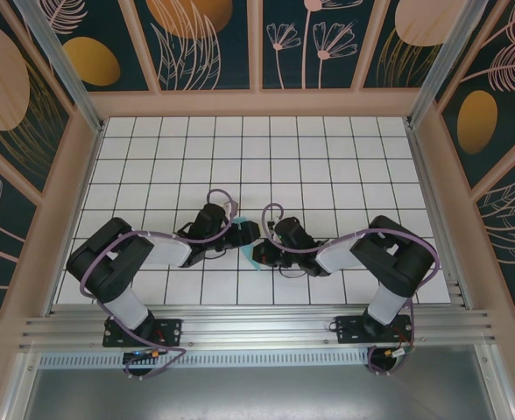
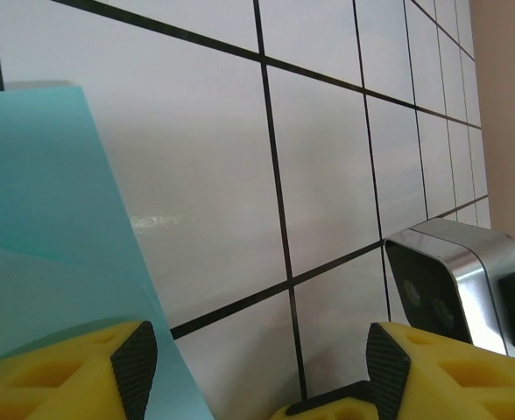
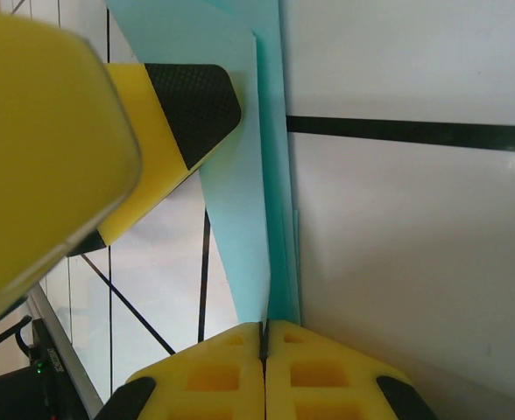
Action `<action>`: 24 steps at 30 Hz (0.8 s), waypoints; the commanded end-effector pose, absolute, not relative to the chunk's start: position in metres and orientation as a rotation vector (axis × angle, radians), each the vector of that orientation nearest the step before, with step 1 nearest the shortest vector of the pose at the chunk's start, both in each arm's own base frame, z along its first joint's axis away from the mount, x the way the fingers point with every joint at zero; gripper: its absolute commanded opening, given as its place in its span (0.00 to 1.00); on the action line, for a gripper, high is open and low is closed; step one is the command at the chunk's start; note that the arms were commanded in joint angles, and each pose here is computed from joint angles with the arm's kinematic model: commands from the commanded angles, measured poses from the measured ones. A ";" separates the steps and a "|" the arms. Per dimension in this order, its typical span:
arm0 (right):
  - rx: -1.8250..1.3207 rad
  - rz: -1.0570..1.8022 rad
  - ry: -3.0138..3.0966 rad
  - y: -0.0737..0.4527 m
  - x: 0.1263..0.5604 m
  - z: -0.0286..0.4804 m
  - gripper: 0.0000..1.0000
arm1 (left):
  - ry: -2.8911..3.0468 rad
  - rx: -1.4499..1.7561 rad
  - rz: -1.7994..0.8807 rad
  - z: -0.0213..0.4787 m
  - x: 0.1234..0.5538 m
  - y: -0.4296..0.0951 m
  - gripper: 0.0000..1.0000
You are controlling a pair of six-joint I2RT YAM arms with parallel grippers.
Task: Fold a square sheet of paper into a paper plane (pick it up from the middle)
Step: Perform the fifth fold on the wing at the bottom-center of the table.
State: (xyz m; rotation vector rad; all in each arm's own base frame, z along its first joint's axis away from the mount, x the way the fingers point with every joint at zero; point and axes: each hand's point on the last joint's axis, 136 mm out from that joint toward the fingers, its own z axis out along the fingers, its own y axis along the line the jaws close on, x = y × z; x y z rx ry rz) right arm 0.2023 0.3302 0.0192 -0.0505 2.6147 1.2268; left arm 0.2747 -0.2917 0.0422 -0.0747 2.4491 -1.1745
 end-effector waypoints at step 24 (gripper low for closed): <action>-0.104 1.171 2.738 0.319 0.174 0.018 0.16 | 2.587 -0.067 -1.008 0.003 0.262 -0.272 0.66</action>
